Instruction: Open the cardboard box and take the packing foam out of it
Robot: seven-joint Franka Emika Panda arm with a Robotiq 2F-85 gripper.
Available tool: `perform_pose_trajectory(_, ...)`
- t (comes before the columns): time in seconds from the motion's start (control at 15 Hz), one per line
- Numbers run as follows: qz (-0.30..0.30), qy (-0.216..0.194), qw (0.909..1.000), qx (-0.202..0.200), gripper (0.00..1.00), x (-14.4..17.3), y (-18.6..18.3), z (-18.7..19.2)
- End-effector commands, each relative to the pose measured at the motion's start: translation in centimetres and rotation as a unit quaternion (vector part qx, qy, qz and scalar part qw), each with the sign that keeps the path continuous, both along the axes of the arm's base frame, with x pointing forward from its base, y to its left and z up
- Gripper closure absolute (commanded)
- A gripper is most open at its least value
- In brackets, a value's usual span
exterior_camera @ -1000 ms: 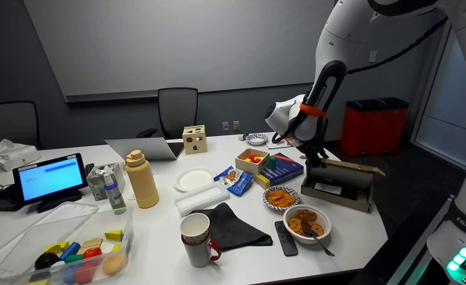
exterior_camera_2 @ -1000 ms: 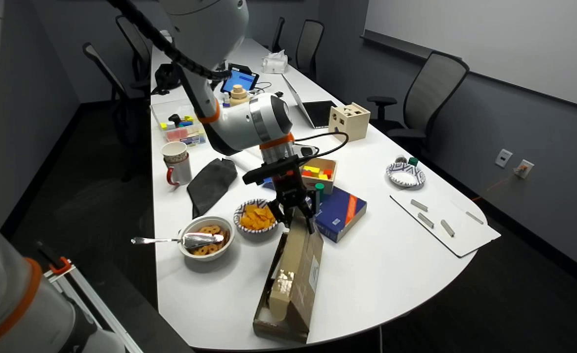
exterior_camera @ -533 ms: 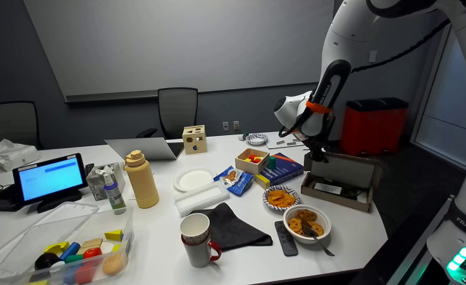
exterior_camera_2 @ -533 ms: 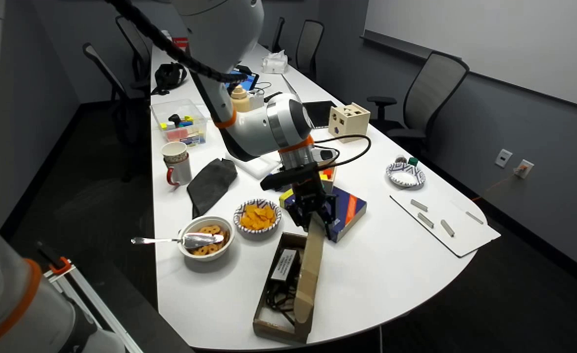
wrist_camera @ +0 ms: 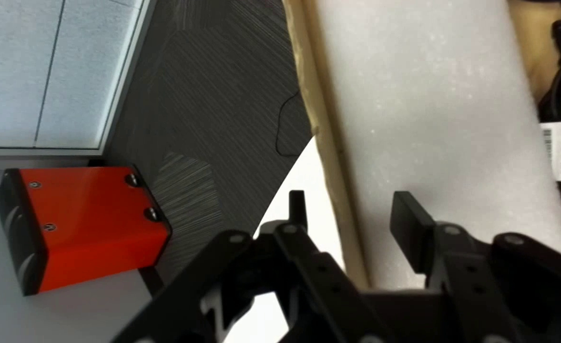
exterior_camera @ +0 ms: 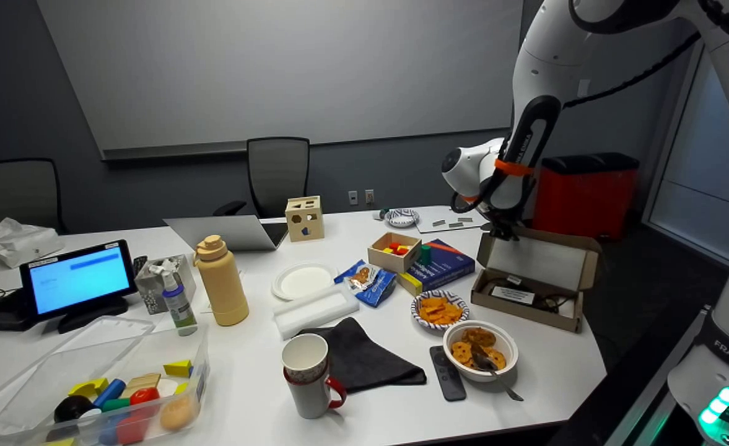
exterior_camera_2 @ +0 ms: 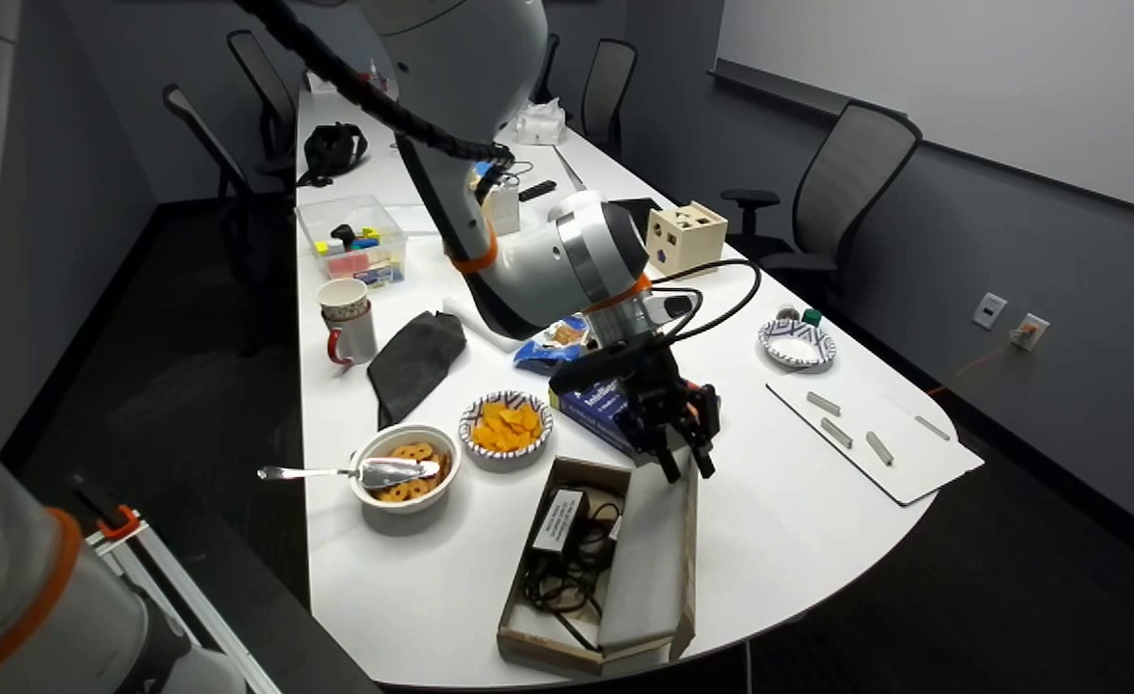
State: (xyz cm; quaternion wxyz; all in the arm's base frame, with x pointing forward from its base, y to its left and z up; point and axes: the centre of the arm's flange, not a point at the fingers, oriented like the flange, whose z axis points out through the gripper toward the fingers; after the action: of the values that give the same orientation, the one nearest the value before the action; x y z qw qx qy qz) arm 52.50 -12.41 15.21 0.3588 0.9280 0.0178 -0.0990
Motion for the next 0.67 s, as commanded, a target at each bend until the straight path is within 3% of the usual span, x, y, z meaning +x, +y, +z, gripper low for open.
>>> perform_pose_trajectory(0.0,-0.009,-0.041,0.9973,-0.06,0.75,0.1,-0.9,-1.5)
perform_pose_trajectory(0.2,-0.004,-0.064,0.992,-0.108,0.75,-0.4,-1.3,-3.3)
perform_pose_trajectory(0.6,-0.022,-0.113,0.9792,-0.167,0.75,-2.2,-1.5,-8.3)
